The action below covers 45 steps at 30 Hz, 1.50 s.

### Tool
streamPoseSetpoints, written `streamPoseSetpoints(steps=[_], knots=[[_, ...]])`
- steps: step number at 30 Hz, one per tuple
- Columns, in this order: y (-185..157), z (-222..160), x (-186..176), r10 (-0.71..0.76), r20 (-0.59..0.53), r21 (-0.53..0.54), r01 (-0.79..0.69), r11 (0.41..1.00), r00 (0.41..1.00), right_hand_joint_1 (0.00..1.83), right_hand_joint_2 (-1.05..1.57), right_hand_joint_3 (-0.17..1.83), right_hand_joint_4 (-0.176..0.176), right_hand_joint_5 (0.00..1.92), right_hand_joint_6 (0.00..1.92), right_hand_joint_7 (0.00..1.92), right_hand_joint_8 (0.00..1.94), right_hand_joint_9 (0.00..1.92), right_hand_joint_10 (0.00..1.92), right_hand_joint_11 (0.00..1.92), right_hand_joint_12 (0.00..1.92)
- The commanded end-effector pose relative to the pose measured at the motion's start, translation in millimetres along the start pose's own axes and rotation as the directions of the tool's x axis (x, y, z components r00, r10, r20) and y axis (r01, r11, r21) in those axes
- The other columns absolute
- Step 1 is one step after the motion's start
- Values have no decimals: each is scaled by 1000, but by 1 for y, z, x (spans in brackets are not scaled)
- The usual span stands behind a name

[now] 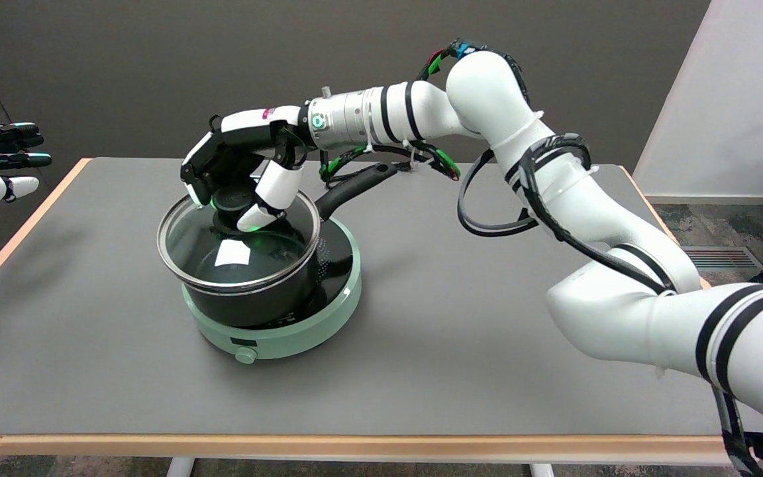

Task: Place the pot lid onto the pot.

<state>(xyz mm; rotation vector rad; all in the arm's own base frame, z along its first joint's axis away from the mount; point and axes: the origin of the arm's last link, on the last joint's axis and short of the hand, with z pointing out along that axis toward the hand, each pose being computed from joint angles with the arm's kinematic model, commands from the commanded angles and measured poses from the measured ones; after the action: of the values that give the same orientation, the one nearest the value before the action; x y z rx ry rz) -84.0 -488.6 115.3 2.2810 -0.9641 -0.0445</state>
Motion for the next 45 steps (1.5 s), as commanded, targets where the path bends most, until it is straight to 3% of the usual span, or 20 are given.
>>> streamPoseSetpoints(steps=[1, 10, 12, 13, 30, 32, 33, 45], knots=[[5, 16, 3, 21, -5, -27, -21, 999, 1000, 1513, 748, 982, 170, 664, 1259, 831, 1535, 726, 1872, 609, 1921], [4, 20, 0, 12, -2, -33, -12, 999, 1000, 1513, 746, 987, 168, 665, 1262, 828, 1537, 730, 1876, 610, 1921], [-47, 28, 3, -130, 61, 42, 127, 991, 990, 1513, 746, 988, 168, 665, 1263, 827, 1537, 730, 1877, 610, 1921], [5, 20, -1, 15, 1, -34, -15, 999, 1000, 1513, 746, 988, 168, 665, 1265, 827, 1538, 729, 1878, 610, 1921], [15, 18, -7, 43, 7, -44, -42, 998, 999, 1512, 750, 983, 167, 664, 1268, 824, 1540, 727, 1879, 607, 1921], [-42, 28, -3, -117, 78, 41, 114, 993, 990, 1512, 751, 981, 166, 664, 1268, 824, 1539, 726, 1878, 607, 1921], [11, 19, -7, 31, 13, -38, -30, 999, 999, 1512, 751, 981, 166, 664, 1269, 824, 1539, 726, 1879, 606, 1921], [14, 16, -7, 36, 6, -39, -36, 999, 999, 1509, 765, 963, 162, 654, 1286, 820, 1544, 706, 1883, 599, 1921]])
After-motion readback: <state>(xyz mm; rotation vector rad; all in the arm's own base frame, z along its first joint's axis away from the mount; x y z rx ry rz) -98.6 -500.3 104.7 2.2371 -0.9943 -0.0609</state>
